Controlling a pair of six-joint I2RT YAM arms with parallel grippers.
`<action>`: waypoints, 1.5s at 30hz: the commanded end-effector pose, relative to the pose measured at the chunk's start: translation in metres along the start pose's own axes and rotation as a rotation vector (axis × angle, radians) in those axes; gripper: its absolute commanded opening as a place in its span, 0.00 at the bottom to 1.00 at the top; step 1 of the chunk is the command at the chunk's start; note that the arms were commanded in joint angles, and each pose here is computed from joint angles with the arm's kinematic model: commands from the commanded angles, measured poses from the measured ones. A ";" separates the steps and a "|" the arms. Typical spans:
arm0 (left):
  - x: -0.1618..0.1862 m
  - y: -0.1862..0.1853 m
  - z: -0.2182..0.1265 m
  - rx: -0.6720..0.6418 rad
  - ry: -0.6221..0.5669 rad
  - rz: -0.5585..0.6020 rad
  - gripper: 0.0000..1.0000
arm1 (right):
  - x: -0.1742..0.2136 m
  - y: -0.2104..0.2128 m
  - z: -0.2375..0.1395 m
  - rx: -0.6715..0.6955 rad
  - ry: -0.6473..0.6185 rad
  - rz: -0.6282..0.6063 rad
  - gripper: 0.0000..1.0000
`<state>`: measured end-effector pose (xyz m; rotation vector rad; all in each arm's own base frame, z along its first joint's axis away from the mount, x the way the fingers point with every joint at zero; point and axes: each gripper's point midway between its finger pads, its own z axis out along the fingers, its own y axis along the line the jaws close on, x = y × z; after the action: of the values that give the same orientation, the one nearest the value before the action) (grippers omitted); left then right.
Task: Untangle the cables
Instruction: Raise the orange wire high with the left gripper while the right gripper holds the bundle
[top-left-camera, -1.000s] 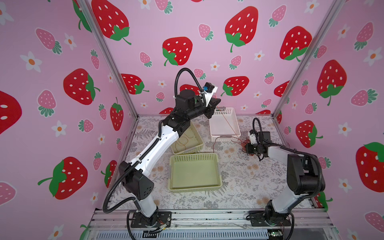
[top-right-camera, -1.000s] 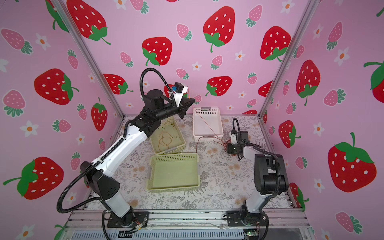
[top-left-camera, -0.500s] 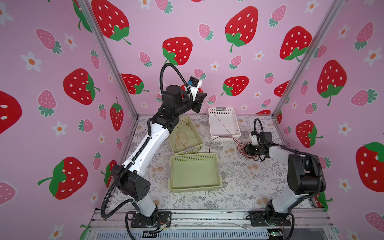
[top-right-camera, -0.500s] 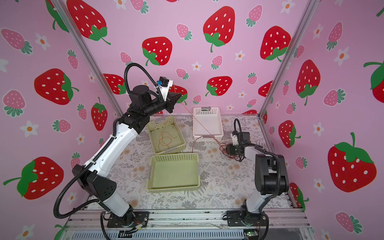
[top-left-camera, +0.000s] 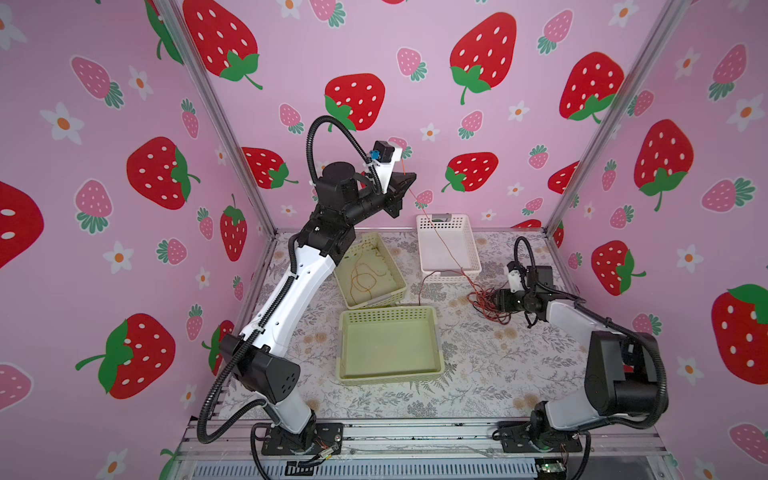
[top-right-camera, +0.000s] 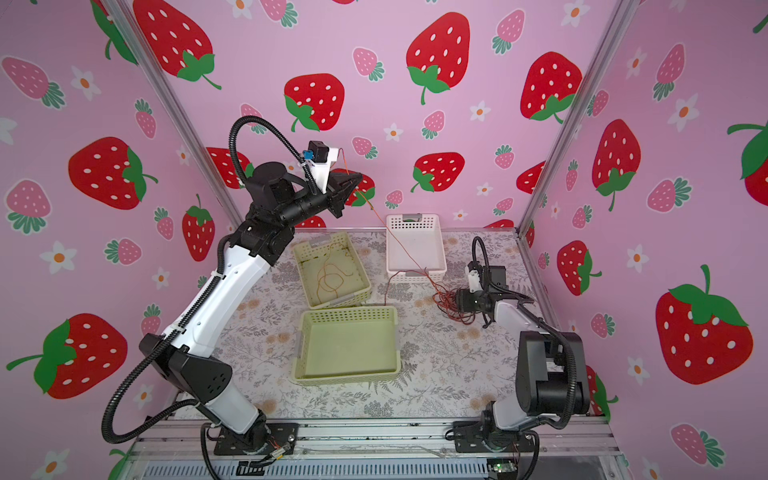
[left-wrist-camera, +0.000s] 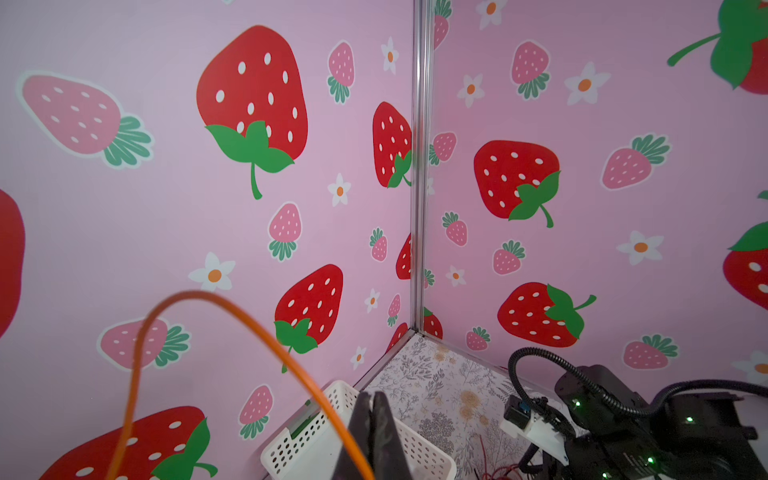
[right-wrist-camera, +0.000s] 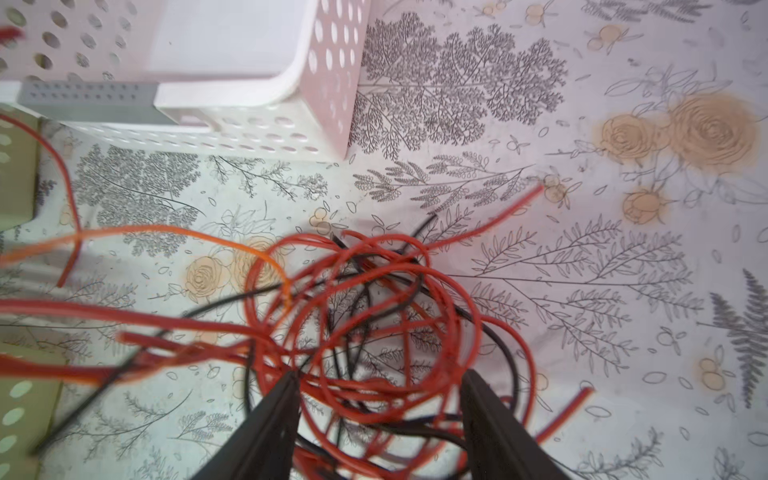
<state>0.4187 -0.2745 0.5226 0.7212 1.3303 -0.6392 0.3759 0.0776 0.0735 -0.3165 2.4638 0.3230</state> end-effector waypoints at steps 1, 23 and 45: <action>-0.029 -0.006 -0.002 0.033 -0.072 0.031 0.00 | 0.011 0.017 0.013 -0.041 0.060 -0.085 0.63; -0.024 -0.045 0.013 0.198 -0.071 0.030 0.00 | -0.038 0.143 0.013 -0.444 -0.113 -0.435 0.59; -0.045 -0.048 0.012 0.177 -0.103 0.080 0.00 | 0.041 0.076 0.086 -0.056 0.273 -0.404 1.00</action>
<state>0.3908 -0.3172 0.5481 0.8628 1.2057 -0.7556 0.3819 0.1892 0.0271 -0.8946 2.4420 0.3320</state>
